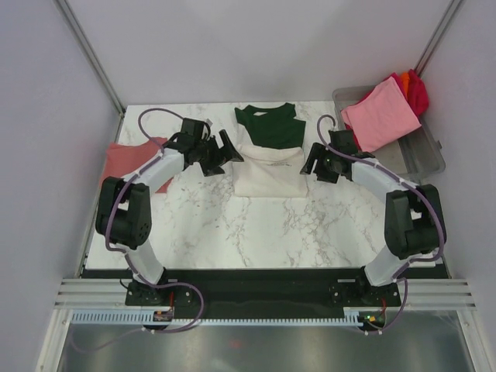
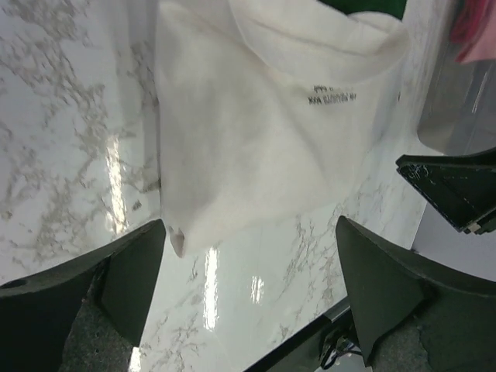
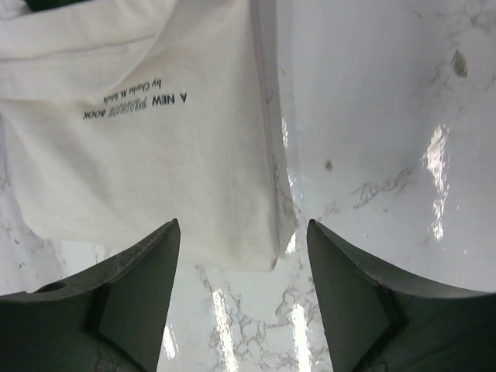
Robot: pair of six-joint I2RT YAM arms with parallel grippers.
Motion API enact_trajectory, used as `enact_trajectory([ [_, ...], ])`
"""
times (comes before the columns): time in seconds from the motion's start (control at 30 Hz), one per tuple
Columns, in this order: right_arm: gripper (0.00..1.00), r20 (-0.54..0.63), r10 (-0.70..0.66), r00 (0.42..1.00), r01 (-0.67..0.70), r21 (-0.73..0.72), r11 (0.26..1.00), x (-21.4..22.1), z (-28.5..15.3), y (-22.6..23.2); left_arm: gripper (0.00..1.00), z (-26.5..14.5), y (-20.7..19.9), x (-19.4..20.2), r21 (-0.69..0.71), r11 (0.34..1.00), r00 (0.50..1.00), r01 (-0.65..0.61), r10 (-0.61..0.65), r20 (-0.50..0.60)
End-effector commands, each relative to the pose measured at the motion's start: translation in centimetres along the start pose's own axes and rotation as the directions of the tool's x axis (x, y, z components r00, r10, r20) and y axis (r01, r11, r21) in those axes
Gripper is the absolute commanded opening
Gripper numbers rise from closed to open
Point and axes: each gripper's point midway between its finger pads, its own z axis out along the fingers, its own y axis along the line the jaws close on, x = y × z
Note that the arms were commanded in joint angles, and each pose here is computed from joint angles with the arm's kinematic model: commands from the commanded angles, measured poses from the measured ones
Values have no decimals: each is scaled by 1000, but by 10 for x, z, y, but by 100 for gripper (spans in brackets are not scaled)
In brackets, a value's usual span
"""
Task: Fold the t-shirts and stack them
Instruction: Fold the tshirt
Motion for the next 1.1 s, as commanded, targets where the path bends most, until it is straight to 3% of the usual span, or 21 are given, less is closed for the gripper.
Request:
enact_trajectory([
  [0.0, 73, 65, -28, 998, 35, -108, 994, 1, -15, 14, 97, -21, -9, 12, 28, 995, 994, -91, 89, 60],
  [0.2, 71, -15, -34, 999, 31, -157, 987, 39, -20, 8, 93, -21, 0, 56, 44, 994, 995, -101, 101, -14],
  [0.53, 64, -78, -41, 996, 31, -128, 991, 73, -13, -13, 88, -19, 21, 91, 39, 995, 993, -93, 96, -73],
  [0.73, 65, -91, -9, 996, -4, -141, 990, 78, -9, -12, 90, -12, 22, 100, 71, 995, 991, -72, 79, -108],
  [1.07, 54, -135, 57, 989, -80, -178, 981, 85, 9, -10, 84, 4, 17, 99, 107, 994, 990, -32, 47, -135],
])
